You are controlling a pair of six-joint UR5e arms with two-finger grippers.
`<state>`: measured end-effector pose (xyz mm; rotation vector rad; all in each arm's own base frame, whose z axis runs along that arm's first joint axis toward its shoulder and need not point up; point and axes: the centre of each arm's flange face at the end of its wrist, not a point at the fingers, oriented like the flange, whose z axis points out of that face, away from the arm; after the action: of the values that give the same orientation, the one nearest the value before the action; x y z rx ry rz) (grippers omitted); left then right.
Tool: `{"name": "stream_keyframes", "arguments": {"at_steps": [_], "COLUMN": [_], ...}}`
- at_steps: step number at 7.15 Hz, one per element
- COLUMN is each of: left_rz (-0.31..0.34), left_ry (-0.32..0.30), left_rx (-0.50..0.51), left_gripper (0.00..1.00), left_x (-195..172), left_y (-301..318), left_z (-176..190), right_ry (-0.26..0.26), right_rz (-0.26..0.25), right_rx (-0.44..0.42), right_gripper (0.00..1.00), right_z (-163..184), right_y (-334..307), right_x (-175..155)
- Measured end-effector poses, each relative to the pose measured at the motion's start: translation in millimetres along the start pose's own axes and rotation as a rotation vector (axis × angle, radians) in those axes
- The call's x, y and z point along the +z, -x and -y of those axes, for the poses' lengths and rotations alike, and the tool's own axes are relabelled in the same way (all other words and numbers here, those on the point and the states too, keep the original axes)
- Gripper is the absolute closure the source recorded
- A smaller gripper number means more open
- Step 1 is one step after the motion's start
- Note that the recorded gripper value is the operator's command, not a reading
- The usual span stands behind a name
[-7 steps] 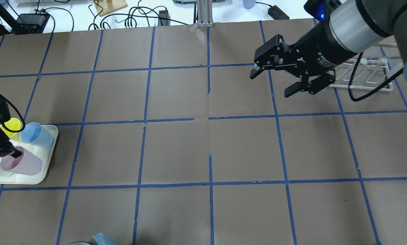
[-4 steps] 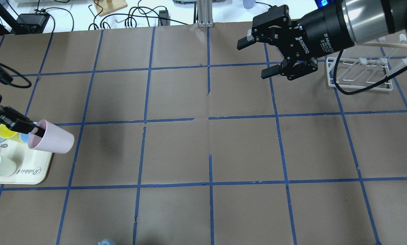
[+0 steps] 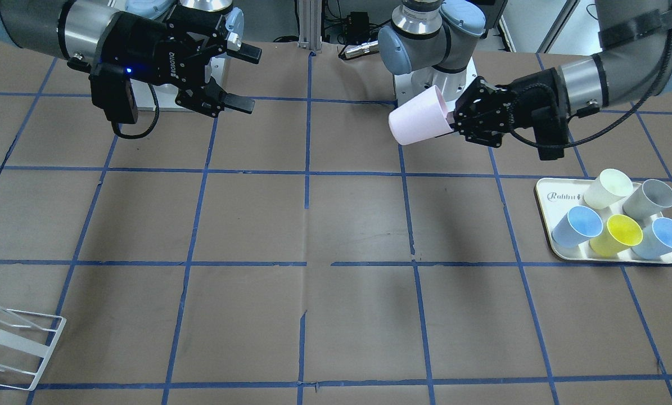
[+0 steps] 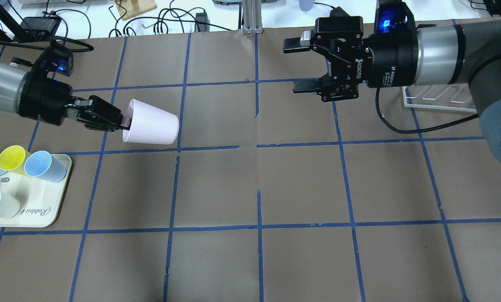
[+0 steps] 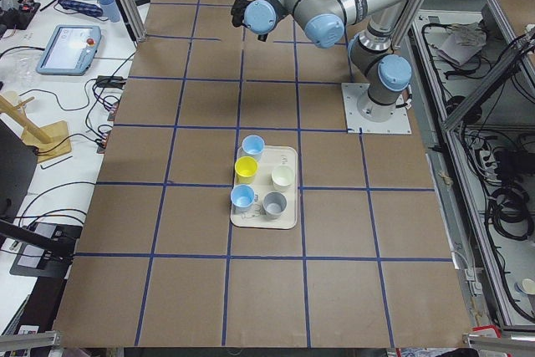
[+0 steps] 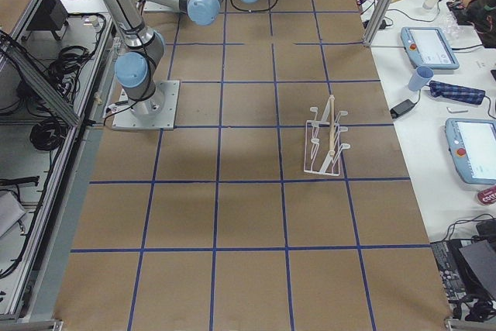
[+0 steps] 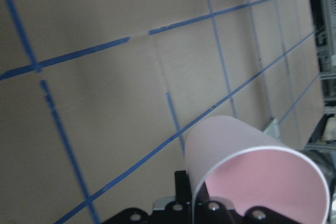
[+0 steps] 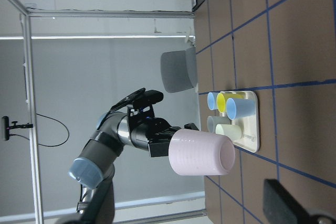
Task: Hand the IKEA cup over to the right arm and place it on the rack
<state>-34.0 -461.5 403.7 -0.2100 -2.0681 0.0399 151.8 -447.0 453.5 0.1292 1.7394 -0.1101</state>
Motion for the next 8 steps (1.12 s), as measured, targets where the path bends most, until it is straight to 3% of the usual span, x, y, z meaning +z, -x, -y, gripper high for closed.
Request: {"name": "stream_keyframes", "arguments": {"at_steps": [2, 4, 8], "left_rz": [-0.191, -0.315, -0.433], "left_ry": [-0.102, -0.180, -0.229], "left_rx": [-0.088, -0.122, -0.138], "left_gripper": [0.98, 0.98, 1.00], "left_x": [44, 77, 115], "left_y": [2, -8, -26], "left_z": [-3, -1, 11], "right_ry": [-0.010, -0.006, -0.002], "right_rz": [0.081, 0.095, 0.157], "right_rx": [0.004, 0.042, 0.150], "right_gripper": [0.00, 0.00, 0.00], "right_z": [-5, 0, 12], "right_y": [-24, -42, -56], "right_x": [6, 10, 18]}}
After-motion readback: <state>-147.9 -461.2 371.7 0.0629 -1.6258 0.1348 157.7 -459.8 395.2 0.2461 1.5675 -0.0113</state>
